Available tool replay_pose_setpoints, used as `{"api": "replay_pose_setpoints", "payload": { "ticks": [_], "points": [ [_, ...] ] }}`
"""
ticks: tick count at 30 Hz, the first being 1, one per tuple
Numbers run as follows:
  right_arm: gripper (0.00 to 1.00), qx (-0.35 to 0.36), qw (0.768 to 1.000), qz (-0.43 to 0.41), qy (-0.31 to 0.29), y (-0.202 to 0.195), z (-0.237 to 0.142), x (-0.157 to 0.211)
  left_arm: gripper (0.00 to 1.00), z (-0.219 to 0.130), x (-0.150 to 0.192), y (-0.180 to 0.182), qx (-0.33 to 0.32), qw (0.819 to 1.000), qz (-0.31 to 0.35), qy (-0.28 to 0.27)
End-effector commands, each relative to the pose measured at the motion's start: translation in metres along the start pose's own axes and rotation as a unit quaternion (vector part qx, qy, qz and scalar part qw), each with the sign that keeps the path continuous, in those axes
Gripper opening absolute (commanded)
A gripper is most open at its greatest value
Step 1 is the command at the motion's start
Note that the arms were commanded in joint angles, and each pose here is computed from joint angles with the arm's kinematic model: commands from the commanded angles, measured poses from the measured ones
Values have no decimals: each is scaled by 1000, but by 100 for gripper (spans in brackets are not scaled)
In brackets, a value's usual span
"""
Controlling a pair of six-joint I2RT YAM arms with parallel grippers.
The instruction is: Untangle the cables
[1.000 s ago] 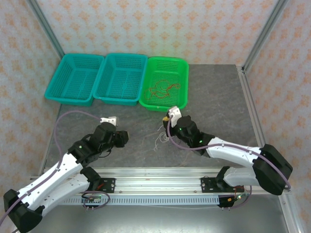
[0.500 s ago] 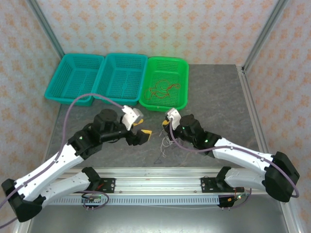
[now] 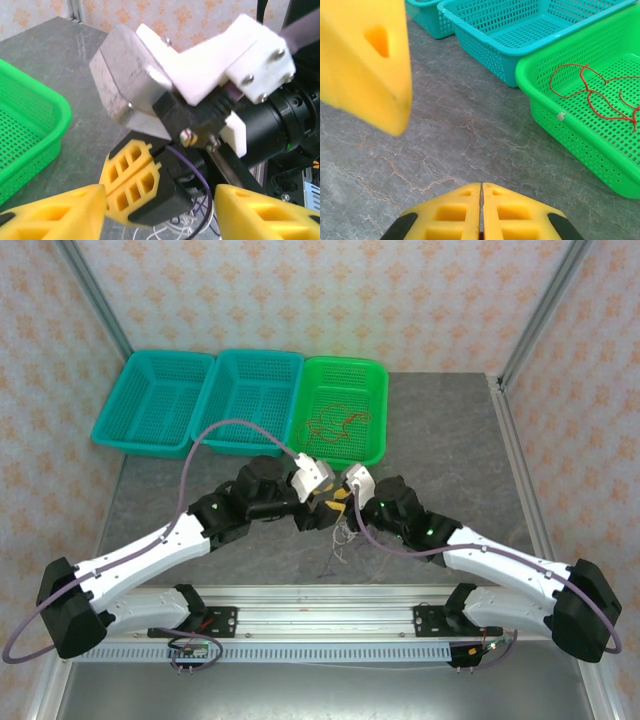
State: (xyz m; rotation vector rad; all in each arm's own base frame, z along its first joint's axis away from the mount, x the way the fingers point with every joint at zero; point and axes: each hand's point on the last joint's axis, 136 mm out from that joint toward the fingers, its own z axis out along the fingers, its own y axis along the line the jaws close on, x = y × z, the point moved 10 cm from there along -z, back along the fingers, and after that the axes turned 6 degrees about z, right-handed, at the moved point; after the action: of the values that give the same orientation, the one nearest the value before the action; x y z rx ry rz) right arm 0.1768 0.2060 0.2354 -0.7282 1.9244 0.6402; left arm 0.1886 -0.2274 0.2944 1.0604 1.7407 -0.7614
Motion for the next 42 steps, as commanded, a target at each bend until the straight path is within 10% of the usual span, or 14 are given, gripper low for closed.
{"api": "replay_pose_setpoints", "payload": {
  "ticks": [1,12,20,35,37,42],
  "points": [
    [0,-9,1000,6,-23,1,-7,-12,51,10,-1,0,12,1000,-3,-17],
    [0,10,999,20,-30,-2,-6,-9,0,17,8,2,4,1000,-22,4],
    [29,186,980,69,-10,-32,0,36,0,-30,-23,3,-80,991,-47,-98],
    [17,391,831,389,-72,-113,-47,120,0,-113,-24,34,-340,926,-135,-95],
    [0,379,834,391,-86,-113,-51,119,0,-109,-15,38,-331,928,-148,-85],
    [0,255,900,342,-88,-99,-44,97,0,-77,11,38,-251,956,-149,-39]
  ]
}}
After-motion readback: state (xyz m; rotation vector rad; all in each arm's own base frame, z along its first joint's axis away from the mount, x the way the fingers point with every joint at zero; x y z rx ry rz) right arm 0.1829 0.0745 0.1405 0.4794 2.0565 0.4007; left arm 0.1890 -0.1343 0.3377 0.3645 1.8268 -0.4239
